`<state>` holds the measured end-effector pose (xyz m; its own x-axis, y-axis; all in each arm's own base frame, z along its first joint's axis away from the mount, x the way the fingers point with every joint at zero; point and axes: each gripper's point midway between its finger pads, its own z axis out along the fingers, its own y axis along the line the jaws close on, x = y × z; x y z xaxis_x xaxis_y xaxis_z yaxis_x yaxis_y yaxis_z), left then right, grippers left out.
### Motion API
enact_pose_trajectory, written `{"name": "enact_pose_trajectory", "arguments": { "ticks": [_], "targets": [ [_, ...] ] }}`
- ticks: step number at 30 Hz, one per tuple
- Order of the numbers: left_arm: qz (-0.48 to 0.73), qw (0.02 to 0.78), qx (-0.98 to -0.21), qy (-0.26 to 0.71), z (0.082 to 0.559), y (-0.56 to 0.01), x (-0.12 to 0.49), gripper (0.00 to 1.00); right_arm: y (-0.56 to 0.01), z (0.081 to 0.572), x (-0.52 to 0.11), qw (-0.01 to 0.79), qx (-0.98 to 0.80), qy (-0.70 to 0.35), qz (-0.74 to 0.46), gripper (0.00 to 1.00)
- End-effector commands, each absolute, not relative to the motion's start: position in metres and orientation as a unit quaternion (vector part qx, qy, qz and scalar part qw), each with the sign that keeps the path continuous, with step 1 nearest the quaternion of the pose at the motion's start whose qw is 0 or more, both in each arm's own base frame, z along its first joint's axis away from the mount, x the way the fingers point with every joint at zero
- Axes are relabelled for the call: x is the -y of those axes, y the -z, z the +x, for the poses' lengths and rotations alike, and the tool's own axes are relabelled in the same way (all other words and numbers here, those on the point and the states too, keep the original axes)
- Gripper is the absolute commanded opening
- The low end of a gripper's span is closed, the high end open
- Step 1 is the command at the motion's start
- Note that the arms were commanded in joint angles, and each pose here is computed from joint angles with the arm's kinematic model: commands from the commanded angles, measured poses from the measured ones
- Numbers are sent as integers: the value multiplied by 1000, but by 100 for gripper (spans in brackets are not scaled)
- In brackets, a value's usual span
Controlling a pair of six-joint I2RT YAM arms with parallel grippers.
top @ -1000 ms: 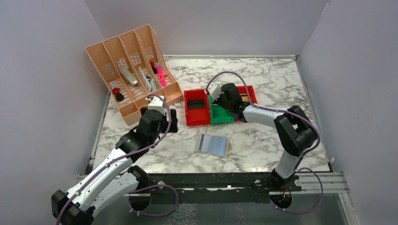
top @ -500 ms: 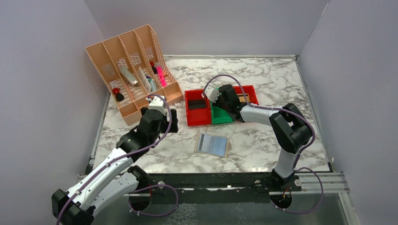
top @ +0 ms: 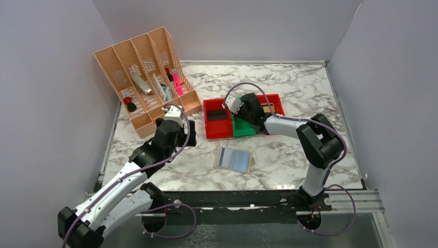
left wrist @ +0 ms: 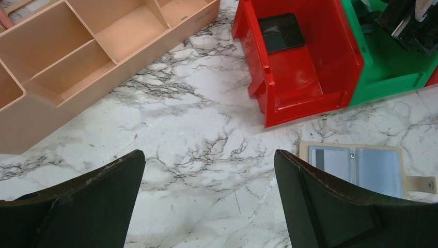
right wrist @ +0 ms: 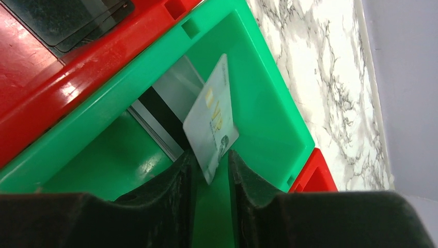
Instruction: Take the credit cards out of the card holder
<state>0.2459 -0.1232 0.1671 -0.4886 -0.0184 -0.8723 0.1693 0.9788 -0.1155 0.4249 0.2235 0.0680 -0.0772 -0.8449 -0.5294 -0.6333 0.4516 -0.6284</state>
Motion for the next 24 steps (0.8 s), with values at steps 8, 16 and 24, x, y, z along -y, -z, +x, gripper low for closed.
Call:
{"name": "enact_pose_trajectory", "arguments": {
  "ticks": [8,16,24],
  "targets": [
    [44,491,-865,95,245,-159,124,99,-59,417,-233,441,-729,84,-517,48],
    [45,487,-867,94,246,-157,124,99,-86,422,-235,481,-743,72,-460,51],
    [44,485,-868,93,246,-155,124,99,-99,385,-254,439,-861,-98,-239,43]
  ]
}}
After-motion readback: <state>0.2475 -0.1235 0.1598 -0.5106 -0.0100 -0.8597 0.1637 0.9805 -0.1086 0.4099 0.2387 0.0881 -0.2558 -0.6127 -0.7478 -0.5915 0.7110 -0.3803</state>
